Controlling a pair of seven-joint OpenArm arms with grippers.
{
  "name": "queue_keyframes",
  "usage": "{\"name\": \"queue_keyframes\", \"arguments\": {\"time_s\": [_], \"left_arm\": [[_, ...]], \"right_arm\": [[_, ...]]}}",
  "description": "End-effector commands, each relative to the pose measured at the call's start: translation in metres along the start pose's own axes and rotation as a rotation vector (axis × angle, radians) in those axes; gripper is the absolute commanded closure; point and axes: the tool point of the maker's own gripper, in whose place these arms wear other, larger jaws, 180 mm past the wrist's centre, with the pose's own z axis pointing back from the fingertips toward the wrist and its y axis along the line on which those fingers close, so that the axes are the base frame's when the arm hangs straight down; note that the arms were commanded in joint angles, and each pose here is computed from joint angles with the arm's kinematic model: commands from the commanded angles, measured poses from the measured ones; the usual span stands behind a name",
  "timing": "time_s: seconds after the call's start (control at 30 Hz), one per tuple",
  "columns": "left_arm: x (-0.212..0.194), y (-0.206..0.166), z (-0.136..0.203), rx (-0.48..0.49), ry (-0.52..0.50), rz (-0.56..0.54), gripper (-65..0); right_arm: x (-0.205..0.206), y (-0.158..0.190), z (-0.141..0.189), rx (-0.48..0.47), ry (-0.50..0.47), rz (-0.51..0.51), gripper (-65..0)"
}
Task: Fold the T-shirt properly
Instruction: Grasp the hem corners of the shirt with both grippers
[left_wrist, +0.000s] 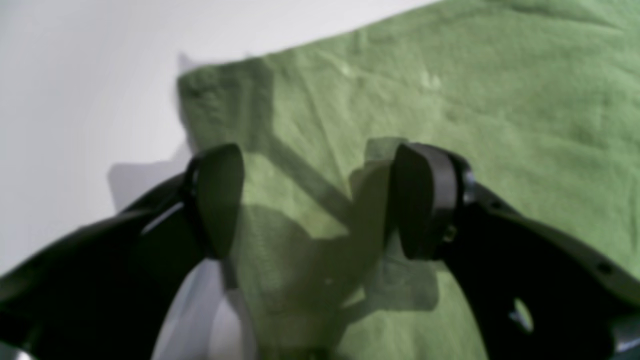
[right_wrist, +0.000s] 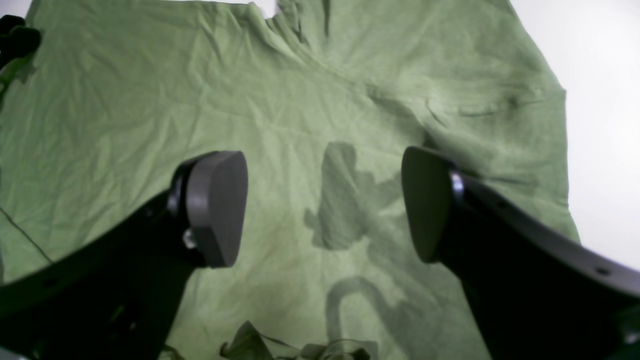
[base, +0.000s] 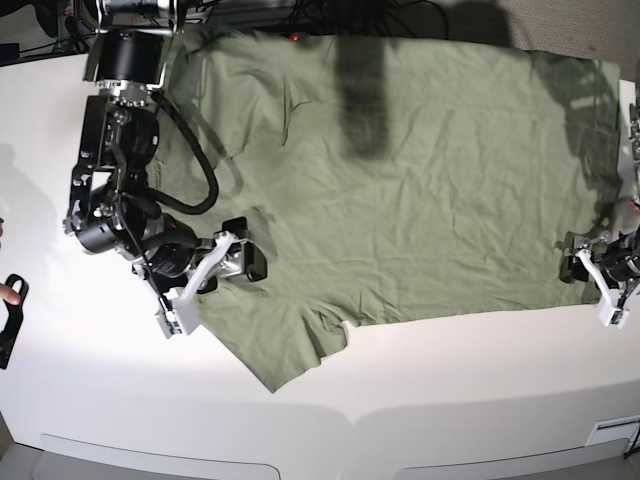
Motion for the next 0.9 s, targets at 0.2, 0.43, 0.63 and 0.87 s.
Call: {"name": "queue_keyframes", "arguments": {"time_s": [0.2, 0.43, 0.63, 0.87], "left_arm": [[0.020, 0.014, 0.008, 0.026, -0.058, 0.000, -45.7], [0.003, 0.016, 0.009, 0.035, -0.036, 0.009, -45.7], [0.014, 0.040, 0.019, 0.105, -0.052, 0.037, -45.7], [-0.004, 0.020, 0.012, 0.035, 0.014, 0.211, -45.7]], "right_arm": [[0.018, 0.000, 0.005, 0.003, -0.048, 0.027, -47.9], [0.017, 0.000, 0.005, 0.004, -0.044, 0.029, -47.9], [0.012, -0.001, 0.005, 0.003, -0.016, 0.030, -47.9], [0.014, 0.004, 0.005, 0.028, -0.028, 0.021, -47.9]]}}
